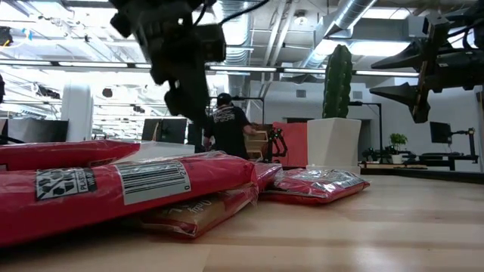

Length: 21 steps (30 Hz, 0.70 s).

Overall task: Sort popcorn bags into baskets
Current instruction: Put the red popcorn bag into the transparent bin

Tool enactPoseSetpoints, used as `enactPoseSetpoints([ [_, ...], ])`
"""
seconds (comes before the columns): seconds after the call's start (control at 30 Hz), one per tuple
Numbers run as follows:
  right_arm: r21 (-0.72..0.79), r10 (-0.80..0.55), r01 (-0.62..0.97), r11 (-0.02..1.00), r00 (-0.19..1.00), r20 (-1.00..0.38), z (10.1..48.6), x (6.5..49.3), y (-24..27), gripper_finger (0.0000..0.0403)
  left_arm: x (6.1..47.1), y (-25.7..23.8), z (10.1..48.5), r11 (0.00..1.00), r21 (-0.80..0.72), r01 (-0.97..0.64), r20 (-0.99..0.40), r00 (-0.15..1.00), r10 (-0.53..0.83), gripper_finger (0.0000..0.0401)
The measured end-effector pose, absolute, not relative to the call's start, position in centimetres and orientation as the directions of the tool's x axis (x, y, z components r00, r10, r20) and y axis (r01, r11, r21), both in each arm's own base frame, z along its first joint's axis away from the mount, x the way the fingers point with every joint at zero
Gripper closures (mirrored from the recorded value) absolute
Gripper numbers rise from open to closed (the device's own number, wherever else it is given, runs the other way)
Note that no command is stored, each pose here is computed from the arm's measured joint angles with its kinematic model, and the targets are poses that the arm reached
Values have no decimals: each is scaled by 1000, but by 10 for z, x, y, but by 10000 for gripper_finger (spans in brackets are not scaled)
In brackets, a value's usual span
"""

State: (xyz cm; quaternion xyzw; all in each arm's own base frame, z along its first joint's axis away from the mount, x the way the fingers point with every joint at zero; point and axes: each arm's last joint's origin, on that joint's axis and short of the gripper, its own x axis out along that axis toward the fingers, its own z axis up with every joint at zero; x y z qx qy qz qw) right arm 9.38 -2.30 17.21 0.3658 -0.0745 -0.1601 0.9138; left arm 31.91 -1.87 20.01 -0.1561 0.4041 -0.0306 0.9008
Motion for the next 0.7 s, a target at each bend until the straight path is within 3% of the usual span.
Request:
enactPoseSetpoints([
  [0.33, 691, -346, 238, 683, 938, 18, 172, 94, -23, 143, 320, -27, 176, 942, -317, 107, -672, 676, -303, 118],
  [0.53, 689, -342, 244, 683, 940, 7, 171, 94, -23, 143, 332, -28, 146, 937, -337, 90, -706, 634, -315, 118],
  [0.7, 688, -341, 250, 682, 940, -3, 170, 94, -23, 143, 337, -32, 128, 899, -418, 132, -693, 593, -410, 121],
])
